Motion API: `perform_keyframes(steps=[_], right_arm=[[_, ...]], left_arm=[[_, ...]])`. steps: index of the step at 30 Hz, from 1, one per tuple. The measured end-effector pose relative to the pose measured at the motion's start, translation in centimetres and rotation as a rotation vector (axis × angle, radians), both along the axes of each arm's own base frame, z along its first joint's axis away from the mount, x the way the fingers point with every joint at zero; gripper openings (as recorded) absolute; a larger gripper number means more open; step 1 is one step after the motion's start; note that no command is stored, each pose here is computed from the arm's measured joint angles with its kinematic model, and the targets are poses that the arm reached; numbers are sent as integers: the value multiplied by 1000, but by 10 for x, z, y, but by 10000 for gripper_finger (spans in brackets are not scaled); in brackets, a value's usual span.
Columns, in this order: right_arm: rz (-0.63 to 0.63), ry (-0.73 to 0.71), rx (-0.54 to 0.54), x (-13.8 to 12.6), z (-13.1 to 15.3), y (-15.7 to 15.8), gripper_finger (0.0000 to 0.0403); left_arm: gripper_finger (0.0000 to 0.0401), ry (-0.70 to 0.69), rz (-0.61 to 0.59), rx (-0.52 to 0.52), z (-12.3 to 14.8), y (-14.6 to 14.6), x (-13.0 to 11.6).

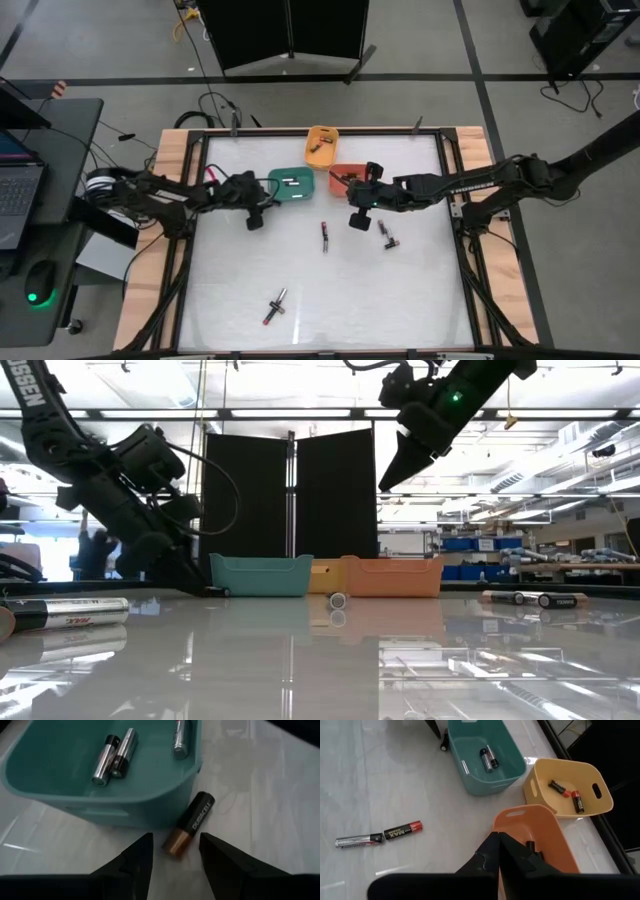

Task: Sort batteries
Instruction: Put the brown battery into the orange bin

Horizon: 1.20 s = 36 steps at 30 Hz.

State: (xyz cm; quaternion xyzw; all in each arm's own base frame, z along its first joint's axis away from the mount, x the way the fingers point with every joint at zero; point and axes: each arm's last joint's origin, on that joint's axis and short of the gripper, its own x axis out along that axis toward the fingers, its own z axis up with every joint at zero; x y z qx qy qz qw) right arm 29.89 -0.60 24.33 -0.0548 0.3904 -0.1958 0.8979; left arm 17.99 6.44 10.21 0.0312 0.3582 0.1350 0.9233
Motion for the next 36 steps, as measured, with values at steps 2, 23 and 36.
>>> perform_keyframes(steps=[2,23,36], right_arm=[[2,1,-1,0,0,0,12],[4,10,-4,-1,0,0,15],[34,45,-29,-14,7,17,12]], left_arm=[[171,3,-6,-6,-1,1,2],[49,55,-106,-78,-5,-19,5],[49,-21,-176,-240,8,-52,26]])
